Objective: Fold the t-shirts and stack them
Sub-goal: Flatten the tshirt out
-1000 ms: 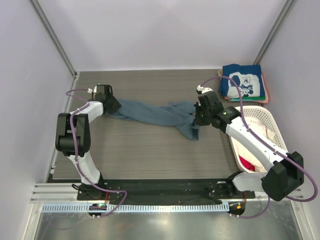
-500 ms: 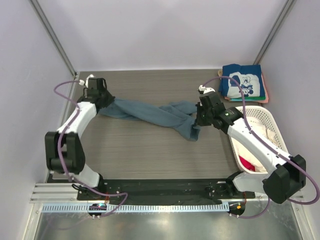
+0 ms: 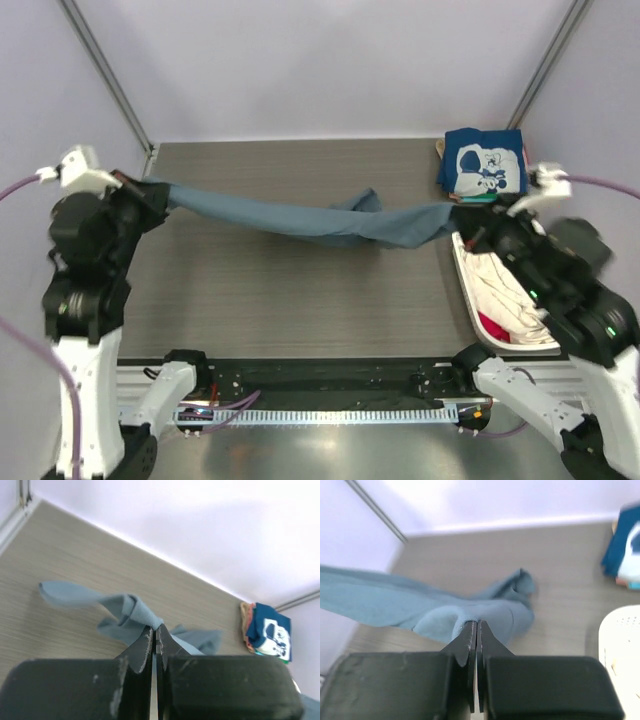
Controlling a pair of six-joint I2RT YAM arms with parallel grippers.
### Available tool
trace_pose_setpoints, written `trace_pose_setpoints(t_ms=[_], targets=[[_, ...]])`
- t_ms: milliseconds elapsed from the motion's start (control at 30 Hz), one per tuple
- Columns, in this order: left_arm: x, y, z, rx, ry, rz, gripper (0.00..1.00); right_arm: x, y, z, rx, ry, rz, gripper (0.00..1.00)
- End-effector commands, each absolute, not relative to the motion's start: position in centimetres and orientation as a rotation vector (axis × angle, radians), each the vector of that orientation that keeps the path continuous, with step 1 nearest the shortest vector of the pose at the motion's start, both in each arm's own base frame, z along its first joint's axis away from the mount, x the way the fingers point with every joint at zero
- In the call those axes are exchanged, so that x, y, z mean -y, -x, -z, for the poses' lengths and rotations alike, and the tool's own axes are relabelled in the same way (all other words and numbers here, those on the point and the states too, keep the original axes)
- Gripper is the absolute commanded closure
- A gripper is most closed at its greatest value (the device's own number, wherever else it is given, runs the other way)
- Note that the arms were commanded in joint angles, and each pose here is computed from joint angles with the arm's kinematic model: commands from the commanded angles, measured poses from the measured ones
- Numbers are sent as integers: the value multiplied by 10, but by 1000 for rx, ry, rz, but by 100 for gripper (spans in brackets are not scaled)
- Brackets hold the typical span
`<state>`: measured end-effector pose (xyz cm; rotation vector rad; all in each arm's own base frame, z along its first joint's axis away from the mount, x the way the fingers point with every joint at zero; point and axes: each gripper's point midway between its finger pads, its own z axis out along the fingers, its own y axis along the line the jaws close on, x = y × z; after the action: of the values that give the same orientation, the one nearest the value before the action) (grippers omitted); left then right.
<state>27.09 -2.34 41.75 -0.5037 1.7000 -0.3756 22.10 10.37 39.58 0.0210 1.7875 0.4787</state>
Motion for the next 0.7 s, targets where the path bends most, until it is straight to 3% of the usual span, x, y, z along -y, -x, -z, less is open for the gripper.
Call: trace_pose_setpoints(t_ms=[0,233,367,467,533,600,667], targets=[[21,-202,-456,-1616,394,361,100,-87,-171,-451,-1598,0,-598,99],[10,-105,-531,-1329,318,366,100,-61,-99,-522,-1342,50,-702,99],[13,-118,-542,-1348,311,369,100,-51,-106,-557,-1302,36,-632,99],[15,-166,-529,-1485,366,359,100,-59,-159,-569,-1383,-4,-499,99],[20,-202,-516,-1563,372,361,100,-77,-220,-560,-1486,-4,-376,99],[19,-262,-486,-1709,423,310,100,-81,-269,-547,-1557,-24,-217,99],[15,-329,-432,-1908,470,238,100,-108,-351,-511,-1691,-1,-98,99]])
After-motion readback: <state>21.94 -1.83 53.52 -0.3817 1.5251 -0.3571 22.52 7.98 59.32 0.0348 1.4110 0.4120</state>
